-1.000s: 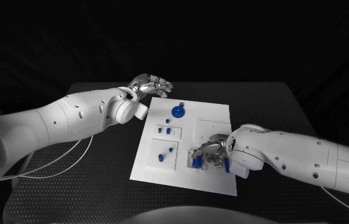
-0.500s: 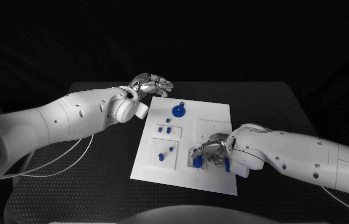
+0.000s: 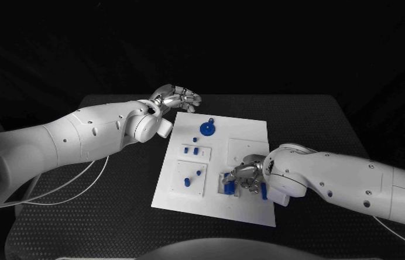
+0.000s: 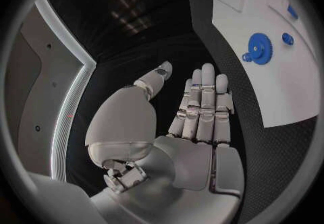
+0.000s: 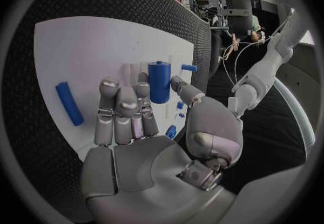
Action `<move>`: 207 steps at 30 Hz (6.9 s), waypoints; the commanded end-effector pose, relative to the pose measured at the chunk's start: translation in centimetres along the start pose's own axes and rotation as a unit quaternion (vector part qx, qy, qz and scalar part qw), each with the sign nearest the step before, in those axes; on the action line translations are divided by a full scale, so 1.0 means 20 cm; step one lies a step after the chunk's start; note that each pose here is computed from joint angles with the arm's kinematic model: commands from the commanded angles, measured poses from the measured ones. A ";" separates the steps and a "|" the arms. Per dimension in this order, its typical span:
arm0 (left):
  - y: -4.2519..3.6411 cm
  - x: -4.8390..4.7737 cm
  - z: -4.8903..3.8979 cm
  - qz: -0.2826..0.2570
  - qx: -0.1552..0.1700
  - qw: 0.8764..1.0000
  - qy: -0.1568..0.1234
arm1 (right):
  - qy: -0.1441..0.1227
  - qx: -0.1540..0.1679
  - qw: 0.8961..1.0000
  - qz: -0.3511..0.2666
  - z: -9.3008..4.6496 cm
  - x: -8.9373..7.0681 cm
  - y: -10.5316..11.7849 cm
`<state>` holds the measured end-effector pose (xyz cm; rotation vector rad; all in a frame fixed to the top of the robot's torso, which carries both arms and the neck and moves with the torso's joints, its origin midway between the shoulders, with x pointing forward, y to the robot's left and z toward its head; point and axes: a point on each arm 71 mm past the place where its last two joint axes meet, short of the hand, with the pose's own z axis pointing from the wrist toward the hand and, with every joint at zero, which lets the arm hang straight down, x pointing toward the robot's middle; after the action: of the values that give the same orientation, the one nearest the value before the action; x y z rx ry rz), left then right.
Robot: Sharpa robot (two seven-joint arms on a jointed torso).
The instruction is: Assemble the parts on the task board
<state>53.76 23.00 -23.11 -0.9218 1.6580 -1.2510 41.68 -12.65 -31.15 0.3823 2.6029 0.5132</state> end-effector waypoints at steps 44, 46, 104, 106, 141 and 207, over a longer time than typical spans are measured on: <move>-0.009 -0.001 -0.002 -0.001 0.003 1.000 0.006 | -0.023 -0.052 0.994 -0.096 -0.03 0.04 0.02; -0.009 -0.001 -0.002 -0.001 0.003 1.000 0.006 | -0.027 -0.048 0.994 -0.096 -0.03 0.04 0.02; -0.005 -0.008 -0.004 0.000 0.000 1.000 0.005 | -0.035 -0.067 0.995 -0.065 -0.07 0.00 -0.06; -0.005 -0.008 -0.004 0.000 0.000 1.000 0.005 | -0.044 -0.076 0.995 -0.053 -0.09 -0.03 -0.07; -0.003 -0.001 -0.002 0.000 0.000 1.000 0.009 | -0.075 0.058 0.991 -0.095 -0.19 -0.19 -0.43; 0.002 -0.007 -0.012 -0.002 -0.005 1.000 0.013 | -0.066 0.039 0.980 -0.183 -0.04 0.02 -0.32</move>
<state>53.61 23.45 -23.20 -0.9277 1.6789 -1.2461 40.57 -17.82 -32.00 -0.1018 2.4012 0.2507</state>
